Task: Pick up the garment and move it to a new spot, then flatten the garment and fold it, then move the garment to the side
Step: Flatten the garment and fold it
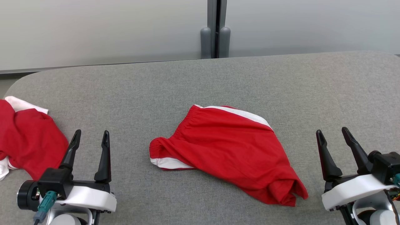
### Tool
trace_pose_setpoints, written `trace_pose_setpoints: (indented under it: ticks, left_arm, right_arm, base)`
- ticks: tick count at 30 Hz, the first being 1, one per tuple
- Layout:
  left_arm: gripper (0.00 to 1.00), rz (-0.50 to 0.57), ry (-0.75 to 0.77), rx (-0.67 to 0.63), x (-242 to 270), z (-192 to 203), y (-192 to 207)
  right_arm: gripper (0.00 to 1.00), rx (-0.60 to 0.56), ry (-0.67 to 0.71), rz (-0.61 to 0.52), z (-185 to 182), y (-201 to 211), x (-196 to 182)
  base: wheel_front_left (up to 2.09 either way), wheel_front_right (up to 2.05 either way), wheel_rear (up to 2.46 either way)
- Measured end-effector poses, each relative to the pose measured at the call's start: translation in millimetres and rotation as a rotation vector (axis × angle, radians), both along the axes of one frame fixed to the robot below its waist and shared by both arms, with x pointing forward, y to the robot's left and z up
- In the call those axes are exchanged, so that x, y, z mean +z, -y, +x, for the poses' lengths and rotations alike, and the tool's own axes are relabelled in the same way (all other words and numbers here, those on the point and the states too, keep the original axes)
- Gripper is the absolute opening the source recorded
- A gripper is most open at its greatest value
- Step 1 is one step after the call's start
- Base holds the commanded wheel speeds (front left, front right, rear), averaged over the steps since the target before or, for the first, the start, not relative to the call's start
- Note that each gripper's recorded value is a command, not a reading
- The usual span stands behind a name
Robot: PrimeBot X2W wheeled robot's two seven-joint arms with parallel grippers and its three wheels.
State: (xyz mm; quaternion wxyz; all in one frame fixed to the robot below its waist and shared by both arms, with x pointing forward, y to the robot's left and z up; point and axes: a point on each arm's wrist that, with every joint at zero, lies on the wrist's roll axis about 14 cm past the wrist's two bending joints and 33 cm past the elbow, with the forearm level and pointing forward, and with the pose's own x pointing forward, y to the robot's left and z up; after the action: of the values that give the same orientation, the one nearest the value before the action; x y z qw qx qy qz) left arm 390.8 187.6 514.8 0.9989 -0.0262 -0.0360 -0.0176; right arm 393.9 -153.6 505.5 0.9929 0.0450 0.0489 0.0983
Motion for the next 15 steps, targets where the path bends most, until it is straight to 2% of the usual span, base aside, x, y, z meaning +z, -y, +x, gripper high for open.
trace_pose_setpoints:
  ticks: [12,15]
  left_arm:
    - [1.0,0.002,-0.022,-0.007,-6,-2,3]
    - [1.0,0.0,-0.026,-0.009,-7,-3,5]
  right_arm:
    - [1.0,0.023,0.001,-0.013,0,-7,0]
    - [1.0,0.06,-0.044,-0.015,-8,-20,-13]
  base:
    - [0.0,0.0,0.0]
    - [0.0,0.0,0.0]
